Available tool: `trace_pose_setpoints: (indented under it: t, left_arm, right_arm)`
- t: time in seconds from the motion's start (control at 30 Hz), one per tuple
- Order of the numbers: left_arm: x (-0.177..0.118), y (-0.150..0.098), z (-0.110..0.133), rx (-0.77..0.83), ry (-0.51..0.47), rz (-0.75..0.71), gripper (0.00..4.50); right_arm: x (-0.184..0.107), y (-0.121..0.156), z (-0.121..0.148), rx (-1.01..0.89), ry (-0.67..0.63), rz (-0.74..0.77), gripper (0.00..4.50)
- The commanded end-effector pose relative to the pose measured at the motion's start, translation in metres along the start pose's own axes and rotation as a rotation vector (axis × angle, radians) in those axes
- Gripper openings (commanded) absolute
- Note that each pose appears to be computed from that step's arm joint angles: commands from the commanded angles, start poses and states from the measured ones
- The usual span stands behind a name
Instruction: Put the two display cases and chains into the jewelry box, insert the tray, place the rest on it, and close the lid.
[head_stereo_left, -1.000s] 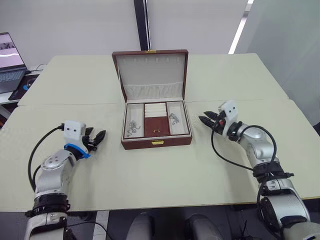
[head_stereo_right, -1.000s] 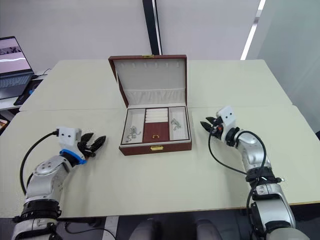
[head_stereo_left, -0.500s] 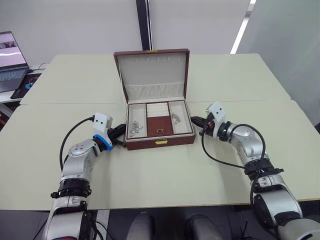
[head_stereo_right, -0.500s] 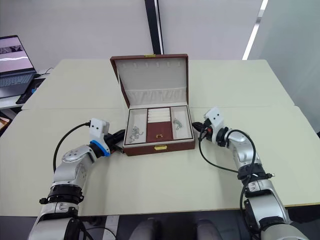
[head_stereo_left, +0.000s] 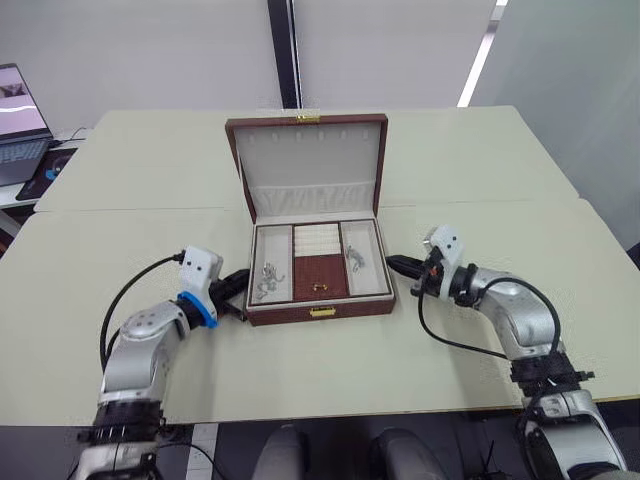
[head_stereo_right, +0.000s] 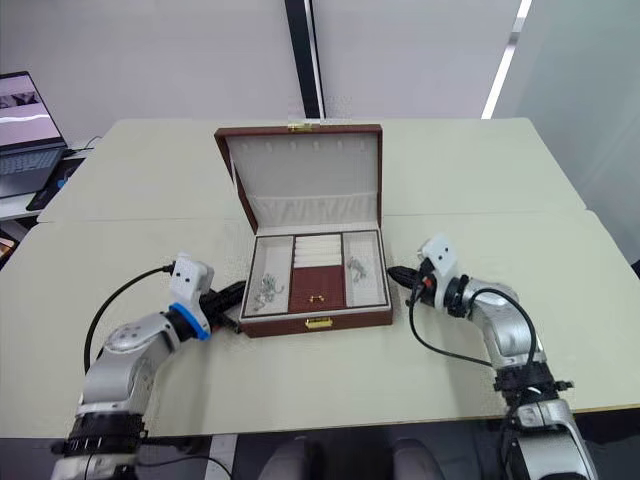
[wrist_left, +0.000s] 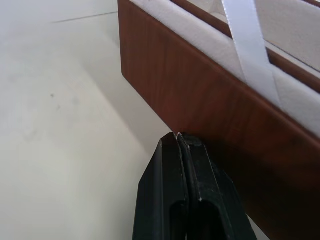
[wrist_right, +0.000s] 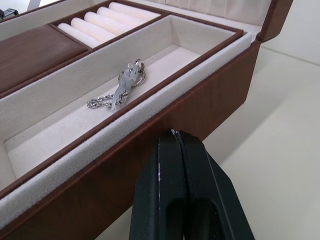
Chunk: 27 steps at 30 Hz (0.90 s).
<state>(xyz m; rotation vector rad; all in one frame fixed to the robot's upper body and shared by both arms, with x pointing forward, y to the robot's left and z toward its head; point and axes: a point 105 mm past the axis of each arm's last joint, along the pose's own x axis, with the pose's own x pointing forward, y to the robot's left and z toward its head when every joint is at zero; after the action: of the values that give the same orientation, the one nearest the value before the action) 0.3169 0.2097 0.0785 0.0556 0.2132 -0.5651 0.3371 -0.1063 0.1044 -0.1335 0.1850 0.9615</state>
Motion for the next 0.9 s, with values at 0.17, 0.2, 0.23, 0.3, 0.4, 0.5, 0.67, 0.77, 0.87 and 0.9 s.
trace_pose_setpoints:
  t: [0.17, 0.2, 0.23, 0.3, 0.4, 0.5, 0.67, 0.77, 0.87, 0.9]
  left_arm:
    - [-0.008, -0.053, -0.008, -0.042, 0.016, -0.164, 0.01]
    - [-0.01, -0.051, -0.009, -0.039, 0.023, -0.154, 0.01]
    - [-0.011, -0.047, -0.01, -0.036, 0.029, -0.145, 0.01]
    - [-0.012, -0.043, -0.009, -0.033, 0.031, -0.137, 0.01]
    - [-0.011, -0.04, -0.006, -0.025, 0.029, -0.136, 0.01]
    - [-0.01, -0.036, -0.005, -0.016, 0.03, -0.13, 0.01]
    - [-0.01, -0.032, -0.004, -0.006, 0.031, -0.12, 0.01]
    - [-0.01, -0.027, -0.004, -0.003, 0.031, -0.107, 0.01]
    - [-0.012, -0.025, -0.005, -0.012, 0.028, -0.094, 0.01]
    - [-0.012, -0.023, -0.005, -0.011, 0.019, -0.079, 0.01]
  right_arm:
    - [-0.001, 0.068, 0.001, 0.065, -0.007, 0.234, 0.0]
    - [-0.002, 0.071, 0.001, 0.069, -0.002, 0.247, 0.0]
    - [-0.003, 0.073, 0.001, 0.068, 0.001, 0.246, 0.0]
    - [-0.003, 0.074, 0.001, 0.074, 0.002, 0.248, 0.0]
    - [-0.002, 0.071, 0.002, 0.066, 0.003, 0.234, 0.0]
    - [-0.001, 0.068, 0.003, 0.064, 0.005, 0.231, 0.0]
    - [-0.001, 0.067, 0.002, 0.064, 0.004, 0.226, 0.0]
    - [0.0, 0.064, 0.003, 0.058, -0.001, 0.209, 0.0]
    - [-0.002, 0.053, 0.001, 0.049, -0.003, 0.165, 0.0]
    - [-0.003, 0.047, -0.001, 0.04, 0.002, 0.137, 0.0]
